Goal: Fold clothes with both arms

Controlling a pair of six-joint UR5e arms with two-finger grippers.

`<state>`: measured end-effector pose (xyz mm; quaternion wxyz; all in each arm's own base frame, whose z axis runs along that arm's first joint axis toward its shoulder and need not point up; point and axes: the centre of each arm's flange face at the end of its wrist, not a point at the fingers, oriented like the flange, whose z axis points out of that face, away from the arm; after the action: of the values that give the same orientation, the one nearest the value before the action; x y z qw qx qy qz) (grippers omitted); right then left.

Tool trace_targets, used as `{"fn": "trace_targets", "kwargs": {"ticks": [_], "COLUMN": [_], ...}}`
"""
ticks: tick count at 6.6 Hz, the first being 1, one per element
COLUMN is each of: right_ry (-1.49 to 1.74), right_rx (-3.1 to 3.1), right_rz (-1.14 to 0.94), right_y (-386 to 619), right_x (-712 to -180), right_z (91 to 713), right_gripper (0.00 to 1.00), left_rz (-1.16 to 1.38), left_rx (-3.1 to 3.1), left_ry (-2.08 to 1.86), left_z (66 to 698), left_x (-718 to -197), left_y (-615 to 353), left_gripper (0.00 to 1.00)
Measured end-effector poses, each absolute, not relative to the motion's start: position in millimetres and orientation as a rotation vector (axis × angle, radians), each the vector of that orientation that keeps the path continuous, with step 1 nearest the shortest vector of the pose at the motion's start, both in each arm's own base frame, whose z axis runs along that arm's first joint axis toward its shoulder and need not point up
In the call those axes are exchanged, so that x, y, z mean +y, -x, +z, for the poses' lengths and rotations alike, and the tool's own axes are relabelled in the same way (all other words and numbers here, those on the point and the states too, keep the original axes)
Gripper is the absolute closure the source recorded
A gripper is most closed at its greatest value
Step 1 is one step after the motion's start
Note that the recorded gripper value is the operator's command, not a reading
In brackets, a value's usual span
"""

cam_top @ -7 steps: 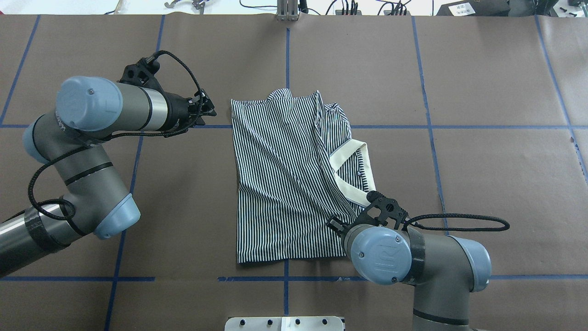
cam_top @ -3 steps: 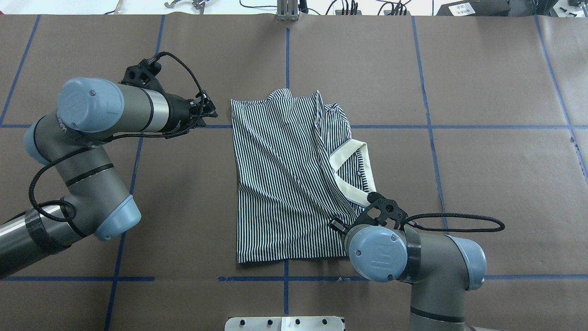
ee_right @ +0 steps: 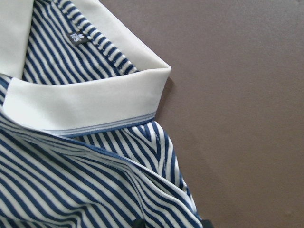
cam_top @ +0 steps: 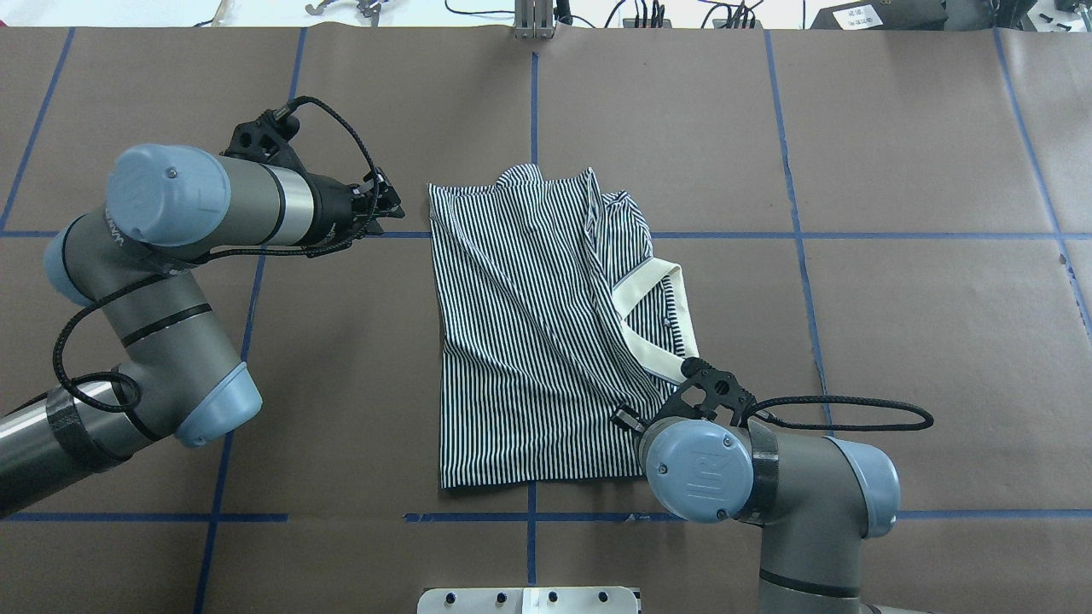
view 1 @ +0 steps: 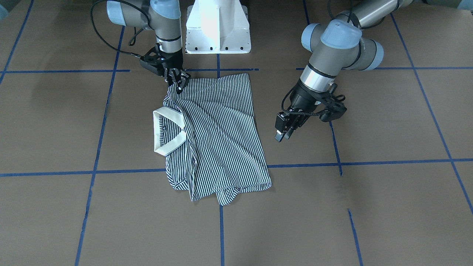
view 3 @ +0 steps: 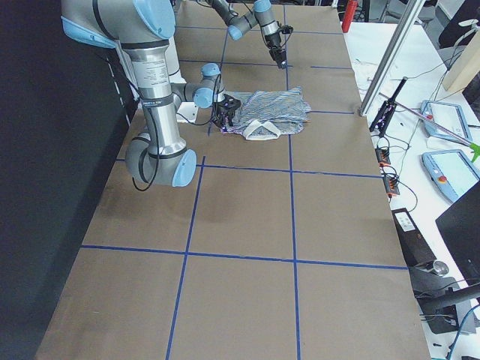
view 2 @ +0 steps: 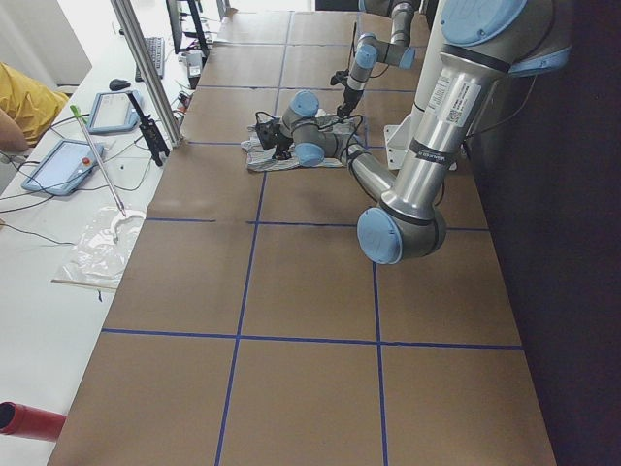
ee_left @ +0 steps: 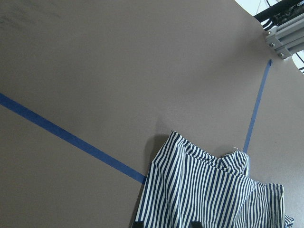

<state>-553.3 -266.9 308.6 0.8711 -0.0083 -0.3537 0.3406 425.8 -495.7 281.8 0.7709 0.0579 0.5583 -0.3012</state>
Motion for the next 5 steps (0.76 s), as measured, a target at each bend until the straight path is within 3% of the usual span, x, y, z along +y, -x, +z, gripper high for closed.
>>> {"fn": "trace_targets", "kwargs": {"ticks": [5], "right_ry": [0.094], "right_rx": [-0.769], "right_rz": [0.678], "right_y": [550.0], "right_x": [-265.2], "right_z": [288.6], "right_gripper": [1.0], "left_rz": [-0.656], "left_rx": [1.211], "left_ry": [-0.123], "left_z": [280.3], "left_x": [-494.7], "left_y": [-425.3], "left_gripper": [0.56]}}
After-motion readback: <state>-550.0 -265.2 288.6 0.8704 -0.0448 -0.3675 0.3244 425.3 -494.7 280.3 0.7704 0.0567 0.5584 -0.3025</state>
